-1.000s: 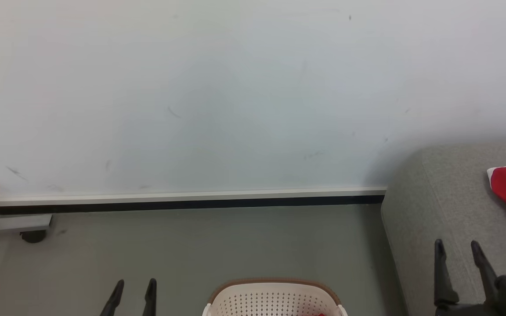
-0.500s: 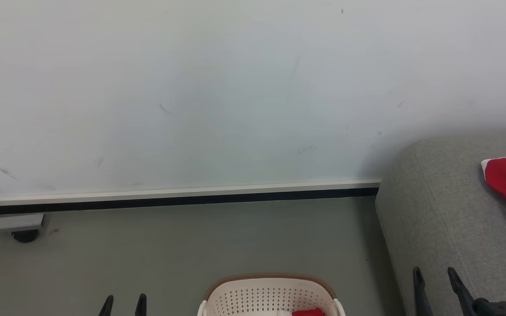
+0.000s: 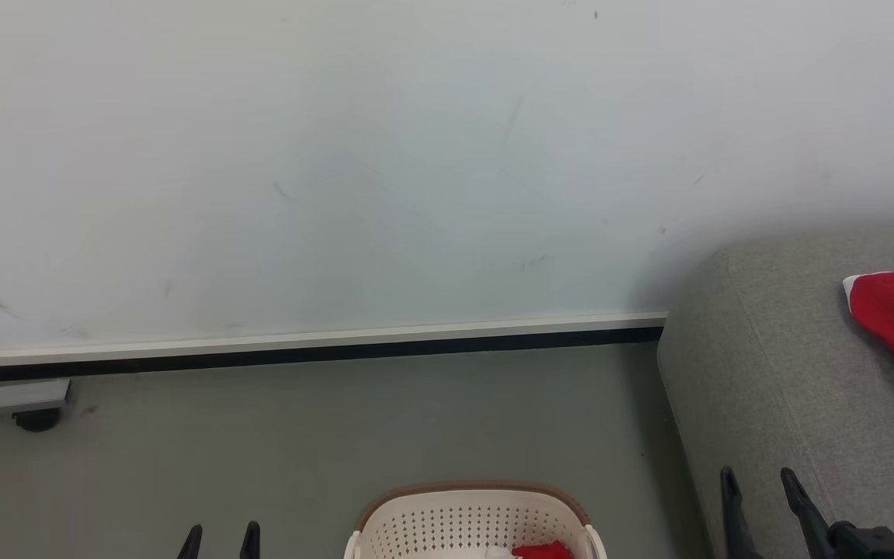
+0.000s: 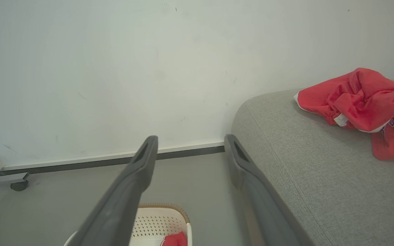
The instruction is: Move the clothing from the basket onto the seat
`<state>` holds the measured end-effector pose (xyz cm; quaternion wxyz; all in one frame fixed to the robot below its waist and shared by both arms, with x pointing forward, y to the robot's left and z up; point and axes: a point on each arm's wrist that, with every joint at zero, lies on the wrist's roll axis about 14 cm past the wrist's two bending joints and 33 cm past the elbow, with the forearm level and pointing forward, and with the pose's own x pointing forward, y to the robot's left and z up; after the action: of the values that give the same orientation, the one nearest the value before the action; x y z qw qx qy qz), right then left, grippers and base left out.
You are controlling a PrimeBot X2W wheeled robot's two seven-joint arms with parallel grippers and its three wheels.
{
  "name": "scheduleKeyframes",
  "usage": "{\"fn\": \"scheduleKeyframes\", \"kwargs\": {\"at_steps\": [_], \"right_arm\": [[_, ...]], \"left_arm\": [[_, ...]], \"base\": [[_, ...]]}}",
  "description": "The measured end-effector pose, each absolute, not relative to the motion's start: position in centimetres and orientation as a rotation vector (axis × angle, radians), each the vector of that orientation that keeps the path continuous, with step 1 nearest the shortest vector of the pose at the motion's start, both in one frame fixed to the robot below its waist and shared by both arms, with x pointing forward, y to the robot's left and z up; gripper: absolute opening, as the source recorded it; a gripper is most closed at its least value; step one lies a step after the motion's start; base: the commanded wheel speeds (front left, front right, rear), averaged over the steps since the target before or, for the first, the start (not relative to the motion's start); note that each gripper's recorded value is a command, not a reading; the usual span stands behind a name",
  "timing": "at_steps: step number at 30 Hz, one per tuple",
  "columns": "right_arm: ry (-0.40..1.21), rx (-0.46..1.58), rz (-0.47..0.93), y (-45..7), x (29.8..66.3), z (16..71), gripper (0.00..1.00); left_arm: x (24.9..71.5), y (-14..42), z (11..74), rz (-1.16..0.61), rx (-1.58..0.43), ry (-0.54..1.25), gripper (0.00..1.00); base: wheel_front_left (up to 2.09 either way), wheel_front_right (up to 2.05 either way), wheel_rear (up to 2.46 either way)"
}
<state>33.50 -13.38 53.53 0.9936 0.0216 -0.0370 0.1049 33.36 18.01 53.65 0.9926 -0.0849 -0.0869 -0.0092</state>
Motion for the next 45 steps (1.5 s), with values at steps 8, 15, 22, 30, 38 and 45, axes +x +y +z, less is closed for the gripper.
{"fn": "scheduleKeyframes", "kwargs": {"at_steps": [8,15,22,30,38,45], "right_arm": [[-0.072,0.052,0.221,-13.0,33.6,53.5,1.0],[-0.068,0.053,0.209,-13.3,33.5,53.4,1.0],[-0.078,0.049,0.19,-13.8,33.5,53.8,1.0],[-0.075,0.028,0.172,-14.1,33.1,53.9,1.0],[-0.07,0.042,0.123,-15.5,33.8,53.4,1.0],[-0.068,0.065,0.067,-17.3,35.6,52.3,1.0]], "left_arm": [[33.6,17.7,53.3,-0.031,-0.165,-0.165,1.0],[34.0,16.4,53.0,-0.072,-0.184,-0.152,1.0],[35.3,13.5,52.1,-0.164,-0.195,-0.114,1.0],[37.7,7.3,49.0,-0.341,-0.206,0.01,1.0],[41.7,1.3,45.2,-0.503,-0.18,0.171,1.0],[45.5,-2.9,41.4,-0.607,-0.164,0.29,1.0]], "base": [[0.0,0.0,0.0],[0.0,0.0,0.0],[0.0,0.0,0.0],[0.0,0.0,0.0],[0.0,0.0,0.0],[0.0,0.0,0.0]]}}
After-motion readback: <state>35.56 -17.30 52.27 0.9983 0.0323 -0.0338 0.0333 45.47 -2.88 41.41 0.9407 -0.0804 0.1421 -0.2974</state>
